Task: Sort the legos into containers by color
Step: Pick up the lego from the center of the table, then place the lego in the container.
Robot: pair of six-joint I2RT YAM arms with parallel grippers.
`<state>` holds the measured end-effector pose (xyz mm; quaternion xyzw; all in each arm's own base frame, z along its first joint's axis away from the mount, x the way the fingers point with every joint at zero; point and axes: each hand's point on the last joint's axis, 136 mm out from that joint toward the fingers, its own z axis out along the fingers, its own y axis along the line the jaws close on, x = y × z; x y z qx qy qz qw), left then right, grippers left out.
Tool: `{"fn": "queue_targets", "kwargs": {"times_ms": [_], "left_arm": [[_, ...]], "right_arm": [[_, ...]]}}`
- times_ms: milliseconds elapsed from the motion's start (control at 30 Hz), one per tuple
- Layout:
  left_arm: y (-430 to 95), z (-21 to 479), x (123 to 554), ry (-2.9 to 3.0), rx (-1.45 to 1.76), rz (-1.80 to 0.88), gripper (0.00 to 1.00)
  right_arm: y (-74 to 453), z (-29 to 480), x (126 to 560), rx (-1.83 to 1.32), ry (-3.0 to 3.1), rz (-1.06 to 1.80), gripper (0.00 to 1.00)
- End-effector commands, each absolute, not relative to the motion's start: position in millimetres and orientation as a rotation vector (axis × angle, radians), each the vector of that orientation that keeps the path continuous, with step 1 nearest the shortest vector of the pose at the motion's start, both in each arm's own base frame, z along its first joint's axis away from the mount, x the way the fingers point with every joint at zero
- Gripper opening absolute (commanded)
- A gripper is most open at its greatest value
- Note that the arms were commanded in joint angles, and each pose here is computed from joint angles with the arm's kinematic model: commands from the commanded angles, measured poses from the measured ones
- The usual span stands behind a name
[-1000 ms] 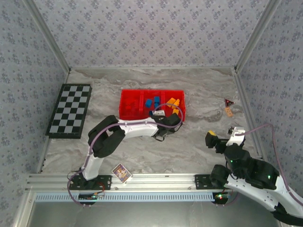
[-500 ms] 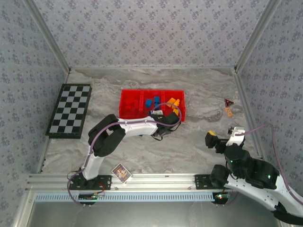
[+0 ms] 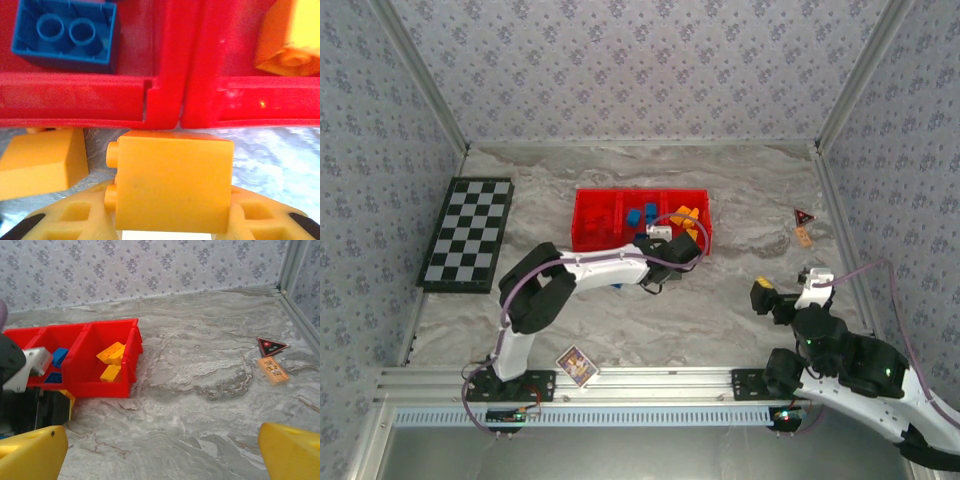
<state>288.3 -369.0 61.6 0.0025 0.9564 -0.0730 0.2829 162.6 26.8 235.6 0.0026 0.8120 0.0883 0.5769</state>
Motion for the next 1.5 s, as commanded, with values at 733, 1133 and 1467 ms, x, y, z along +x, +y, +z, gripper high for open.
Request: {"fn": "queue_targets", "kwargs": {"times_ms": [733, 1133, 1467], "left_arm": [[-436.4, 142.5, 345.3, 2.473, 0.282, -0.46, 0.33], [-446.3, 125.1, 396.7, 2.499, 0.247, -0.385, 0.41], [-445.7, 174.1, 403.3, 2.412, 0.323, -0.423, 0.9]], "right_arm": [[139.3, 208.9, 138.1, -0.602, 2.074, 0.419, 1.0], [142.8, 205.3, 138.3, -0.621, 2.082, 0.41, 1.0], [141.4, 203.5, 140.0, -0.619, 2.08, 0.392, 0.99]]}}
